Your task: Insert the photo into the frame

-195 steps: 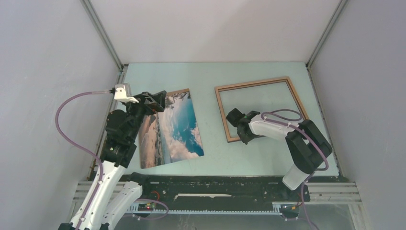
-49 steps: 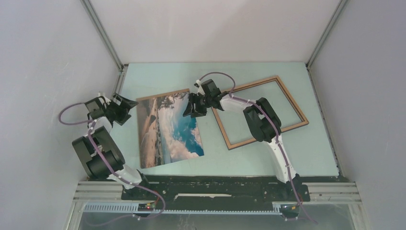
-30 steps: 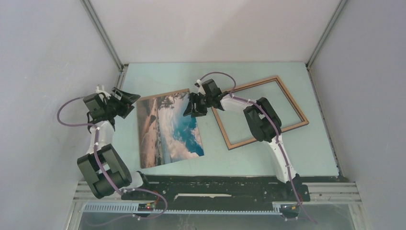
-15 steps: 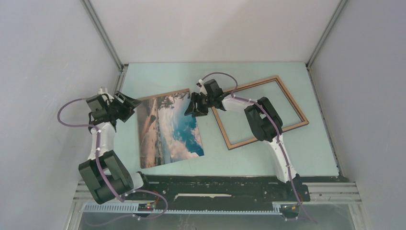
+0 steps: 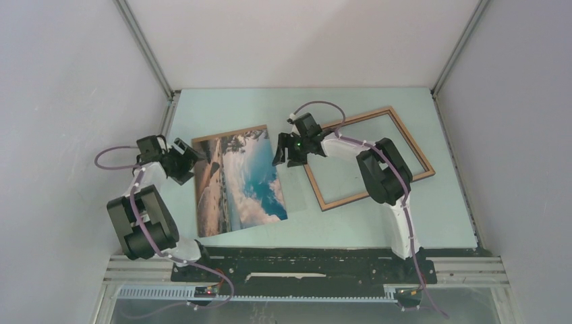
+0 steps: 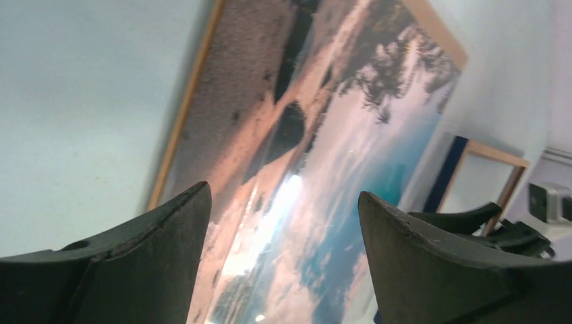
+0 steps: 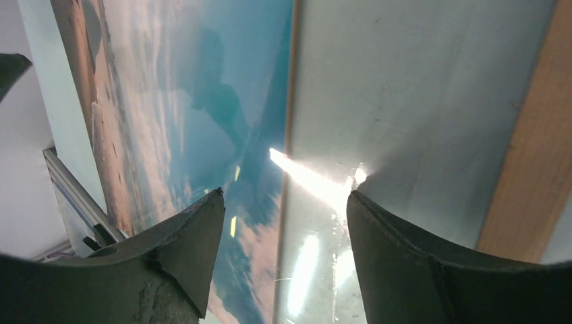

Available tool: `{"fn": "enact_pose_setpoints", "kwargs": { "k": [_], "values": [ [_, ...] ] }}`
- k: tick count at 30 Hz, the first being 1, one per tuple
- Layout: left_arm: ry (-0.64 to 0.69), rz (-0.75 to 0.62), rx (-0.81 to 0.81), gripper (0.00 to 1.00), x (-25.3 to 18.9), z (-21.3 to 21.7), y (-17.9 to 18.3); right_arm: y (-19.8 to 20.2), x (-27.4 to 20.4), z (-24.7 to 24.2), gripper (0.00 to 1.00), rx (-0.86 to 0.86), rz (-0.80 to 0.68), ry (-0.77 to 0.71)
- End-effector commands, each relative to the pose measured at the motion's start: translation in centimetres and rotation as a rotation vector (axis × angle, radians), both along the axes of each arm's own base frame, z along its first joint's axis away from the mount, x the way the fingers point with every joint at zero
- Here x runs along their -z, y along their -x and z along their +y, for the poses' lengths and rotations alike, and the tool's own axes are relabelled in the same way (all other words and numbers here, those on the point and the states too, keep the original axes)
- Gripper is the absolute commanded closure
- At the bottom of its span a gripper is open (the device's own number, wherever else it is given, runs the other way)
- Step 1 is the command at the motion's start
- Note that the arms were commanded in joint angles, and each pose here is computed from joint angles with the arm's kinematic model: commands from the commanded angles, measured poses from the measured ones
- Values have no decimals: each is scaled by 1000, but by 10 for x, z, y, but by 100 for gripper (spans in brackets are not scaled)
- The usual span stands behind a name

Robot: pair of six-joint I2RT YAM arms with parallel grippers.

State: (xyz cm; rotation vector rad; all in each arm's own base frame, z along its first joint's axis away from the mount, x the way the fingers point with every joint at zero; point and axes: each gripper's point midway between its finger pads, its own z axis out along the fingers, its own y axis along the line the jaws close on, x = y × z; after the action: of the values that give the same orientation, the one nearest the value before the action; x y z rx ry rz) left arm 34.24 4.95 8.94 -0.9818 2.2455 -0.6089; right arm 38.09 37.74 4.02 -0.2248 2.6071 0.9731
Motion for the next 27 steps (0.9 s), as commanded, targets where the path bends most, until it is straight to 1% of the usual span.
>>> {"fn": "enact_pose_setpoints", "kwargs": {
  "k": [1, 3, 6, 8, 10, 12, 13, 15, 17, 20, 23, 24, 27],
  "values": [
    [-130, 43, 11, 14, -3, 20, -2, -3, 2, -25, 25, 21, 3, 30],
    [-152, 51, 28, 15, 0, 17, 1, -1, 0, -24, 26, 13, 8, 14],
    [-159, 59, 99, 15, 3, -4, 0, -1, -13, -22, 26, 5, -37, -21],
    [-181, 81, 153, 15, 7, -20, -1, -3, -22, -24, 25, 8, -70, -17],
    [-170, 79, 180, 15, 9, -34, -3, -5, -21, -31, 25, 36, -82, 26],
    [-148, 59, 186, 13, 11, -42, -7, -8, -10, -43, 24, 82, -74, 83],
    [-145, 66, 188, 10, 14, -43, -7, -10, -3, -49, 24, 108, -59, 103],
    [-144, 94, 194, 8, 22, -43, -6, -15, 8, -59, 24, 149, -35, 134],
    [-121, 100, 213, 8, 27, -49, -5, -20, 15, -65, 24, 169, -18, 149],
    [-61, 78, 270, 9, 30, -67, -8, -22, 19, -62, 25, 160, 6, 132],
    [-7, 98, 296, 11, 39, -76, -9, -22, 20, -57, 25, 143, 4, 120],
    [1, 98, 299, 12, 40, -78, -9, -22, 18, -55, 25, 134, 1, 107],
    [-39, 138, 267, 12, 47, -69, -8, -19, 14, -43, 25, 87, 16, 31]
  ]
}}
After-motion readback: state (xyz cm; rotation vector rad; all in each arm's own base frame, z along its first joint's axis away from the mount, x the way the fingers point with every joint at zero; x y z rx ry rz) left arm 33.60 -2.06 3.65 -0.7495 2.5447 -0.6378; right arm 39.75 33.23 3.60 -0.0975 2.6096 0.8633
